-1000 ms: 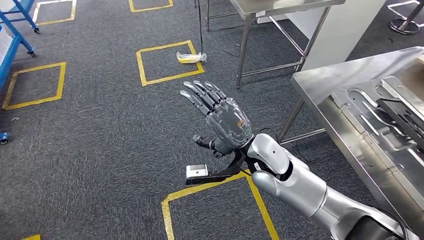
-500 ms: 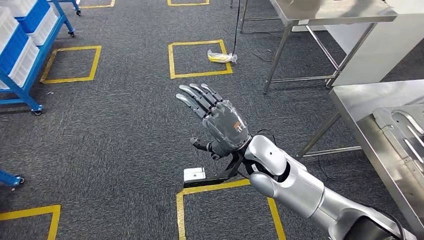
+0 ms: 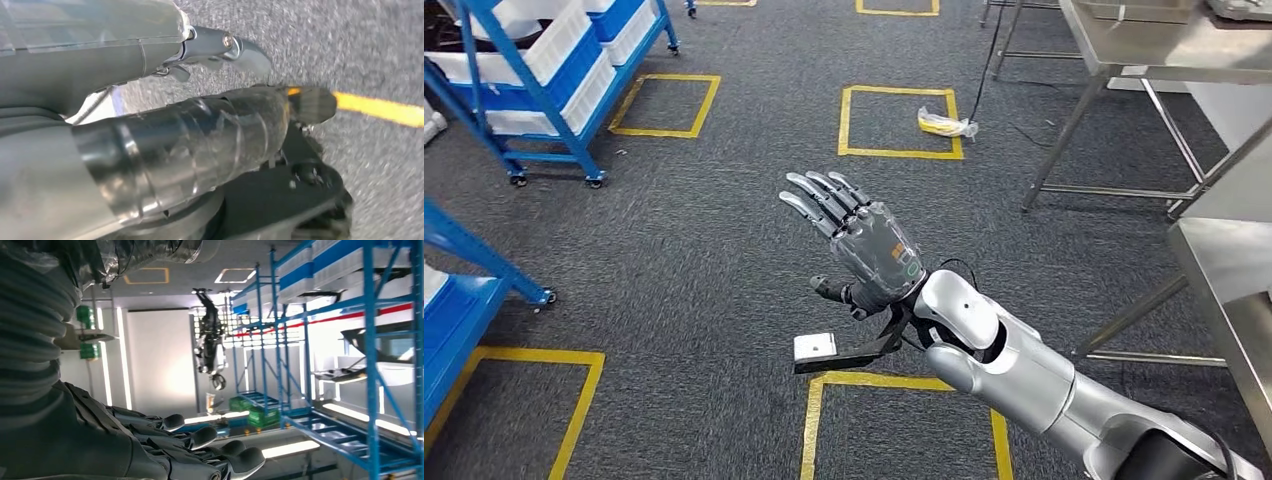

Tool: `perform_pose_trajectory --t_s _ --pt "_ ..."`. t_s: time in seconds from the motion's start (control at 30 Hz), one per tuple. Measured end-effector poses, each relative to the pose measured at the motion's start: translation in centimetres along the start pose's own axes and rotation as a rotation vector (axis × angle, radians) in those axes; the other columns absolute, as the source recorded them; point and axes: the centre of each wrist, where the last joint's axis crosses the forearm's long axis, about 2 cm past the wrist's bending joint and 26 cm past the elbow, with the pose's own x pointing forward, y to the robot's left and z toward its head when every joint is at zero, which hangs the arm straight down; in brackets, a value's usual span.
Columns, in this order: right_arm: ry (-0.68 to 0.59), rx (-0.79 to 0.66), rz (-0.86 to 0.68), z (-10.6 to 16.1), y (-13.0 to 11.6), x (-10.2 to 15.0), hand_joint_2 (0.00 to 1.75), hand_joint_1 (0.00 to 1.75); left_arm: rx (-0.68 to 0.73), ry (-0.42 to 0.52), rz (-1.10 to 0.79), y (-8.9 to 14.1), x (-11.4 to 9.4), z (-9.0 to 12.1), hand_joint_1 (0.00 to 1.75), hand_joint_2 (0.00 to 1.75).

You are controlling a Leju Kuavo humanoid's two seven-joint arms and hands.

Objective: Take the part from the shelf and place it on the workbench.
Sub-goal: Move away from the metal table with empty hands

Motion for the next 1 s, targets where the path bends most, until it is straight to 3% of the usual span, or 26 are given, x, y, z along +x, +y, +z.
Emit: perform_pose_trajectory --t_s 1.0 --pt "0.010 0.059 -0.014 0.9 1.1 0.1 1.75 0.00 0.019 0.004 -0.004 0.4 -0.2 0.0 0.00 0.00"
